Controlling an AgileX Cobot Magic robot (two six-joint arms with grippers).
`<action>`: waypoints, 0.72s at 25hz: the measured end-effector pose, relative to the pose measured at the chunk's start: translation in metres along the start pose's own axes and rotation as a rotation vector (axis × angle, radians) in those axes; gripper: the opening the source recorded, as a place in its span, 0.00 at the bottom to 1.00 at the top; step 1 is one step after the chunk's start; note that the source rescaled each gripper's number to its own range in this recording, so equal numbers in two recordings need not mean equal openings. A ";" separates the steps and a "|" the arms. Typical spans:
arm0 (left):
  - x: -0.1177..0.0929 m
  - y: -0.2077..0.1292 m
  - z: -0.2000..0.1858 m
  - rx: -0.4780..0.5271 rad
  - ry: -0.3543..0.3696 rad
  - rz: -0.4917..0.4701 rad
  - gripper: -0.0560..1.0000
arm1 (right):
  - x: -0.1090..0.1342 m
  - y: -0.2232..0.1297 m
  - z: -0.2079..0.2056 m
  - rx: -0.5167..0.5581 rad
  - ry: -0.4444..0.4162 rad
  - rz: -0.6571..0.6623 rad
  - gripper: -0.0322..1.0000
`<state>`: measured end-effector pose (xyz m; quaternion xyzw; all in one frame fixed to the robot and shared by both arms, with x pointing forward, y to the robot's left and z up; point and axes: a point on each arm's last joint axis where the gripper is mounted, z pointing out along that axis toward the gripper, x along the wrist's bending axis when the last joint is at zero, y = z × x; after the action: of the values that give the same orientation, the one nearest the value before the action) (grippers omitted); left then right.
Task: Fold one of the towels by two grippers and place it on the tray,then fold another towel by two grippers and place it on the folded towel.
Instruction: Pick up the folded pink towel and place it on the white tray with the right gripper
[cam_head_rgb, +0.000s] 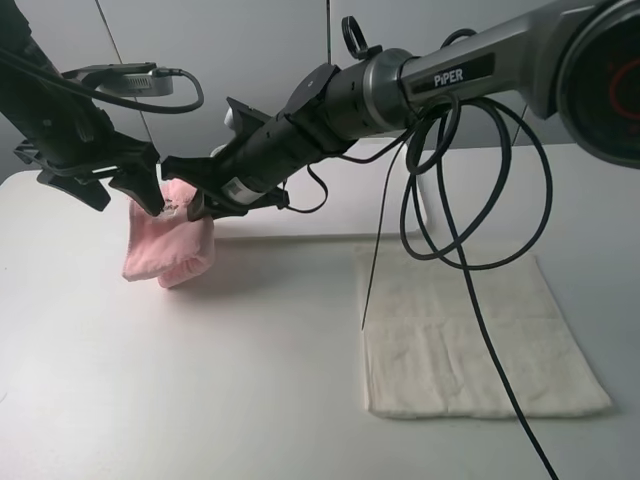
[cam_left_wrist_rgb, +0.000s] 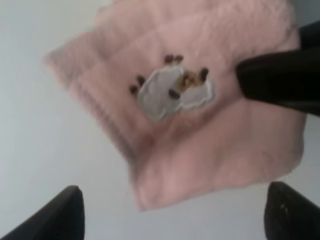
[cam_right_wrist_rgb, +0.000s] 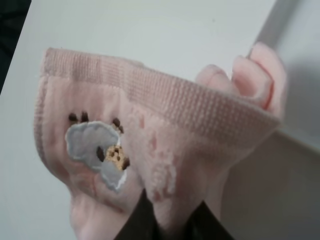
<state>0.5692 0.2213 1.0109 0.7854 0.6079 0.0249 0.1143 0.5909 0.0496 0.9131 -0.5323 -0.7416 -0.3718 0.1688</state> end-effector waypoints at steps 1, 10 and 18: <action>0.000 0.000 0.000 0.000 0.000 0.000 0.94 | -0.004 0.003 -0.003 -0.007 -0.003 0.005 0.08; 0.000 0.000 0.000 0.002 0.000 0.000 0.94 | -0.042 0.028 -0.026 -0.064 -0.047 0.056 0.08; 0.000 0.000 0.000 0.002 0.000 0.000 0.94 | -0.108 0.060 -0.071 -0.174 -0.129 0.131 0.08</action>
<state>0.5690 0.2213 1.0109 0.7855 0.6079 0.0242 0.1136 0.6756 -0.0647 0.9132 -0.6150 -0.6795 -0.3878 0.0980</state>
